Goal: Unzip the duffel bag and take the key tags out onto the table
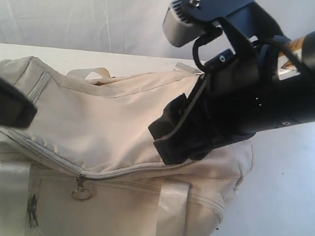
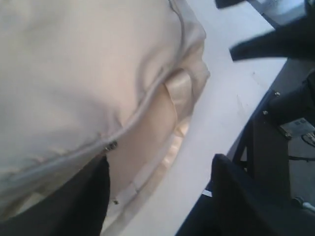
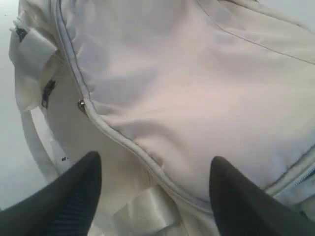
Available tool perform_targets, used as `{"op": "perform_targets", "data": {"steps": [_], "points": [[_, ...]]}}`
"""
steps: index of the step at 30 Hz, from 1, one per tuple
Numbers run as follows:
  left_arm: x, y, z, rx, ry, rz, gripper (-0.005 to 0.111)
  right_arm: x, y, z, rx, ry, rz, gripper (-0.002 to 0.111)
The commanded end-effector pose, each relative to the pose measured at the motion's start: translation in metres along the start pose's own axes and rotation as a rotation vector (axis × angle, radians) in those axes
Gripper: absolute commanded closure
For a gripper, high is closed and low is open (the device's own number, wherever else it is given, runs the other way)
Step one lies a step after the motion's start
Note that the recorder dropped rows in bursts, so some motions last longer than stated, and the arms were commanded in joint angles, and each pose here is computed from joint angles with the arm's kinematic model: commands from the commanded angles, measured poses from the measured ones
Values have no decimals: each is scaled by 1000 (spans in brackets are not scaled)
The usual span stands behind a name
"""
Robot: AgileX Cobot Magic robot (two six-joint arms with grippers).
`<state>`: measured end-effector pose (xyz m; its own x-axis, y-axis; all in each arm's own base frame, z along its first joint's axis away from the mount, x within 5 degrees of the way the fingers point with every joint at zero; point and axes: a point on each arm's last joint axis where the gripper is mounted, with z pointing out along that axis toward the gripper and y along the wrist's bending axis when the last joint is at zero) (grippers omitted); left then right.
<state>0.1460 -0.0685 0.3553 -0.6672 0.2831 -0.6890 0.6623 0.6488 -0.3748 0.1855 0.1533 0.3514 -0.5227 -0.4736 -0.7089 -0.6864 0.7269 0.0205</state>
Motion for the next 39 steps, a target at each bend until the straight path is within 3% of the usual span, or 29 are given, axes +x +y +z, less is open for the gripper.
{"op": "perform_targets", "data": {"steps": [1,4,7,13,19,24,39], "points": [[53,-5,26,54,-13,-81,53,-4,-5,10,24,-9,-36,49],[80,5,50,66,-37,-154,61,-4,-5,15,25,3,-71,49],[92,13,63,65,-93,-163,60,-4,-6,17,27,13,-86,49],[85,15,64,48,-211,-29,46,-4,-7,17,35,14,-96,49],[87,23,73,46,-190,28,46,-7,-9,17,62,-13,-130,49],[91,28,84,75,-243,212,46,-7,-9,17,65,-15,-138,49],[98,45,104,55,-185,241,46,3,13,51,-30,109,-501,49]]}}
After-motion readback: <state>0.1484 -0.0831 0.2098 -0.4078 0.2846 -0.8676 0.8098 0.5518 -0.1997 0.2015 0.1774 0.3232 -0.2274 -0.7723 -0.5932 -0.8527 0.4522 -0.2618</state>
